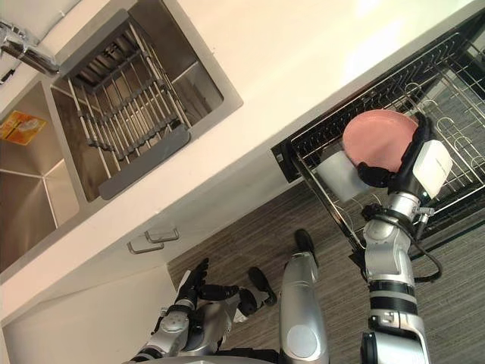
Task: Walk over to the sink, pick up the cup, carry it to the dishwasher, place the cup inside the dishwasher, then close the dishwasher door
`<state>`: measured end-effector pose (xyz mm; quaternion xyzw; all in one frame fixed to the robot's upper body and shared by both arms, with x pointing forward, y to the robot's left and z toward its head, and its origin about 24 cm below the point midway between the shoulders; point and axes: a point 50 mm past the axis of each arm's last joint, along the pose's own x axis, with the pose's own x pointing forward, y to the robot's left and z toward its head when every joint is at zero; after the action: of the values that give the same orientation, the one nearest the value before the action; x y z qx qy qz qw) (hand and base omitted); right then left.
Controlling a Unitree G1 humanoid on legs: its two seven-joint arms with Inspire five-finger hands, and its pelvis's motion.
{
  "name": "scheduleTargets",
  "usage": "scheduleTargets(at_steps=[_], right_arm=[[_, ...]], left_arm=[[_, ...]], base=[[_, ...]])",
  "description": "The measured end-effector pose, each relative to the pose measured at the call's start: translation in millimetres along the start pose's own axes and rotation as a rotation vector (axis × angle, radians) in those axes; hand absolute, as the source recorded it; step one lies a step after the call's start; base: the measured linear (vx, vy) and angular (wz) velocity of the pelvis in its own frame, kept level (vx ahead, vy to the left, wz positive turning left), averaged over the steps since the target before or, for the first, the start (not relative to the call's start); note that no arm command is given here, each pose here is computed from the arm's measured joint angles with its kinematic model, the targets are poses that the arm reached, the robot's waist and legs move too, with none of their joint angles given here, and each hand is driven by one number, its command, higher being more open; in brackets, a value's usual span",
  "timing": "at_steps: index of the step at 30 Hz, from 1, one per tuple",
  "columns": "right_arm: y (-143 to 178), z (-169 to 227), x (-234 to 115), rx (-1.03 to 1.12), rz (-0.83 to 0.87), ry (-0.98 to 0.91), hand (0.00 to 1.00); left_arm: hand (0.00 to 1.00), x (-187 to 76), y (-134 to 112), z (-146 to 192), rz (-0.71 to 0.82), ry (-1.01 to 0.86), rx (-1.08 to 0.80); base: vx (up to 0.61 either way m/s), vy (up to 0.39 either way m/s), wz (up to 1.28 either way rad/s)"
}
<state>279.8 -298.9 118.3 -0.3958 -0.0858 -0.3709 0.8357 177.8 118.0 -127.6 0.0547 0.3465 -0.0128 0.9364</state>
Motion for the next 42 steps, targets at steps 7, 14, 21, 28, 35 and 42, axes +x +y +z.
scheduleTargets(at_steps=[7,14,21,28,35,42], right_arm=[[-14,12,-26,0.094,-0.001,-0.079,1.00],[-45,34,-55,0.287,-0.068,-0.187,1.00],[-69,11,-90,0.573,-0.173,-0.033,1.00],[-54,-30,-132,0.735,-0.113,0.265,1.00],[-28,-71,-178,1.006,-0.048,0.594,1.00],[-9,-87,-221,1.097,0.021,0.807,1.00]], left_arm=[[1.00,0,0,-3,0.001,0.019,0.002],[1.00,-1,6,-4,0.026,0.022,-0.013],[1.00,-2,18,-9,0.065,0.037,-0.025],[1.00,-6,23,-16,0.093,0.054,-0.039],[1.00,-12,17,-26,0.083,0.093,-0.056],[1.00,-16,11,-34,0.063,0.121,-0.069]], base=[[0.01,-0.003,-0.04],[0.05,-0.006,-0.06],[0.01,-0.001,-0.01],[0.03,-0.015,0.02],[0.06,-0.019,0.06],[0.01,-0.023,0.14]])
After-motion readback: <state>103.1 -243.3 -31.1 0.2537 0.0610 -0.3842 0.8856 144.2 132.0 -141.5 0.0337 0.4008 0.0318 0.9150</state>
